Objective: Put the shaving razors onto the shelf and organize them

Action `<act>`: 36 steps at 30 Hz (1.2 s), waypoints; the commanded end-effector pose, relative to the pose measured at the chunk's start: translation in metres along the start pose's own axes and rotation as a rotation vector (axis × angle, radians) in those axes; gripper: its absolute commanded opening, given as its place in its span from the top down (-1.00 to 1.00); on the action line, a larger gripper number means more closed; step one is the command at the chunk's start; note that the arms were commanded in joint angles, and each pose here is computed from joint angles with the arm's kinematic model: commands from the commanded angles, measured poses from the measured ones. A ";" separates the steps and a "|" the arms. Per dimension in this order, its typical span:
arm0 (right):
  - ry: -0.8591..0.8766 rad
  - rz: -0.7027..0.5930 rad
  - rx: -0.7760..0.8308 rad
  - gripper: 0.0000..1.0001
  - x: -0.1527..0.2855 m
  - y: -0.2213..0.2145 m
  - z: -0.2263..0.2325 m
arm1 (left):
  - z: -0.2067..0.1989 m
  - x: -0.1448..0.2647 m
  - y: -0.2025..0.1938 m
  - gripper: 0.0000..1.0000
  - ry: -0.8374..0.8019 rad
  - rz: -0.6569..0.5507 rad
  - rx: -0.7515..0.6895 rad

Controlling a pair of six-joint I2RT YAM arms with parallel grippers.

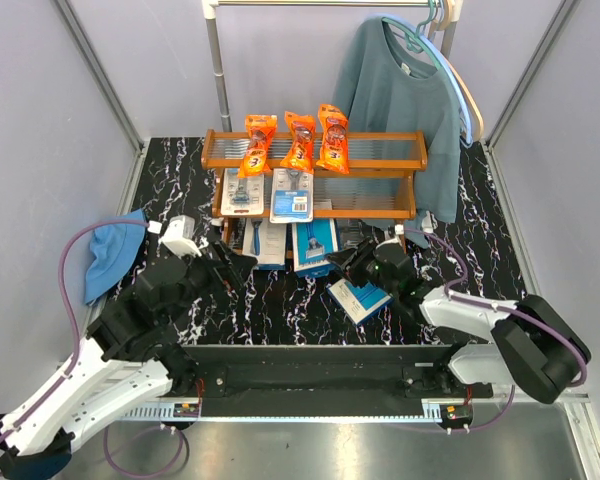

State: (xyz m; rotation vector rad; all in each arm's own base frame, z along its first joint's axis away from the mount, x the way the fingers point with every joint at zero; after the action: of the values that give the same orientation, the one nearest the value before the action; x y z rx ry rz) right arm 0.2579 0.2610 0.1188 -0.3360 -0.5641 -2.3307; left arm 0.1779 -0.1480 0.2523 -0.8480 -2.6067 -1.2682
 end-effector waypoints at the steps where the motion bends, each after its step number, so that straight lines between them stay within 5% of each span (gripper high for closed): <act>1: 0.137 -0.038 0.018 1.00 -0.014 0.022 0.043 | 0.004 0.001 0.005 -0.98 0.008 -0.031 -0.009; 21: 0.174 0.014 -0.075 0.97 -0.065 0.022 0.018 | 0.009 0.005 0.000 -0.98 0.008 -0.015 -0.026; 31: 0.214 0.031 -0.115 0.61 -0.070 0.014 0.009 | 0.007 0.007 0.000 -0.98 -0.003 -0.010 -0.047; 36: 0.219 0.030 -0.105 0.21 -0.071 0.016 0.016 | 0.008 0.007 -0.001 -0.98 -0.007 -0.006 -0.049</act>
State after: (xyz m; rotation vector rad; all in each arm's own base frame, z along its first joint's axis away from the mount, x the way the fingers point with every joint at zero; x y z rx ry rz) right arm 0.3129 0.2909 0.0758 -0.2888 -0.3668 -2.3257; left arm 0.1704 -0.1396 0.2383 -0.8621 -2.5485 -1.3213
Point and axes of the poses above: each gripper's point midway between its finger pads, its own x axis back along the fingers, its own z axis along the line the jaws close on, y = z × x, the point moved 1 cm from there along x, back along the fingers, and after that the axes turned 7 degrees about x, right-handed, at the moved point
